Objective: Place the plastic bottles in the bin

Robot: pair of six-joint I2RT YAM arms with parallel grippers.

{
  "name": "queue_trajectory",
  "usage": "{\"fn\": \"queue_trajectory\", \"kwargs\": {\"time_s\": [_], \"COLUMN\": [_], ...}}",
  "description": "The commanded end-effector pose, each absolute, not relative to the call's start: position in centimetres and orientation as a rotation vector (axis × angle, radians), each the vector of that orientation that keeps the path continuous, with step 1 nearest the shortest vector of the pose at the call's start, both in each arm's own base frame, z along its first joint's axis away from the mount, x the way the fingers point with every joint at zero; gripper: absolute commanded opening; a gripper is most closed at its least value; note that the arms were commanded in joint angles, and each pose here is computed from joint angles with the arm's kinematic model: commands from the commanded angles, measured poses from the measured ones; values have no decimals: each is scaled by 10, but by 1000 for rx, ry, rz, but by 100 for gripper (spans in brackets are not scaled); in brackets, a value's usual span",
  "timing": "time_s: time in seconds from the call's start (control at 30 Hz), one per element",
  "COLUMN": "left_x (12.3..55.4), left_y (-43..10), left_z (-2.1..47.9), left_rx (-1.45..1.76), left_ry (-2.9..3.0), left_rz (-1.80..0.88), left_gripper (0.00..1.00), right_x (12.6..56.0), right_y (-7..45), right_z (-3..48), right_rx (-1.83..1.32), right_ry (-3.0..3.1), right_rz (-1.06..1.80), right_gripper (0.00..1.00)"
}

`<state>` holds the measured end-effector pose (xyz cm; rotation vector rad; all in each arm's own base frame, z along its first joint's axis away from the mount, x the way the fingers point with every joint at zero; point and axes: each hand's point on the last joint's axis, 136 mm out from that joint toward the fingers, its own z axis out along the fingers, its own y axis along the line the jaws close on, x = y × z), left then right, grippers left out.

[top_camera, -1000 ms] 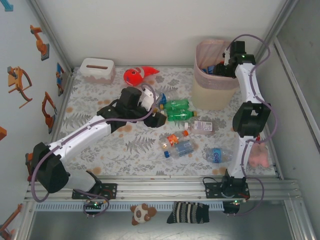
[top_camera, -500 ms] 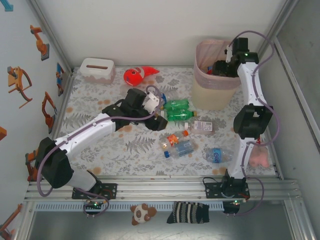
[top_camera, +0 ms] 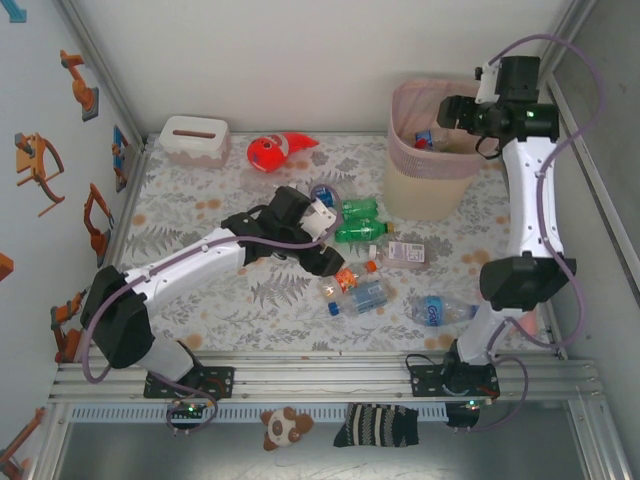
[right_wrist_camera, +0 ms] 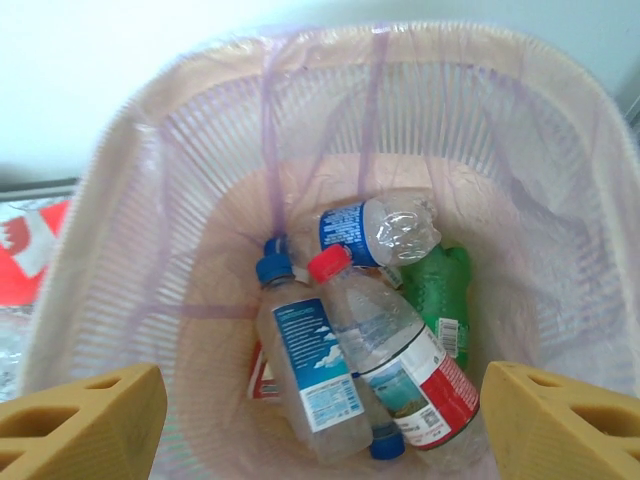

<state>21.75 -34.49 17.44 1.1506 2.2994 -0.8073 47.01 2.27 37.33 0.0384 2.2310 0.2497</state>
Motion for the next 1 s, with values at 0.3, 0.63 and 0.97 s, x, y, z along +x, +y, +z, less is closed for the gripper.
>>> {"fn": "queue_trajectory", "kwargs": {"time_s": [0.3, 0.63, 0.97], "left_x": [192, 194, 205], "left_y": [-349, -343, -343], "left_z": [125, 77, 40], "left_rx": [1383, 1475, 1503], "left_ry": [2410, 2483, 2546], "left_rz": [-531, -374, -314], "left_gripper": [74, 76, 73], "right_x": [400, 377, 371], "right_y": [34, 39, 40], "right_z": [388, 368, 367], "right_rx": [72, 75, 73], "right_ry": [2166, 2210, 2215], "right_rz": [354, 391, 393], "right_gripper": [81, 80, 80]}}
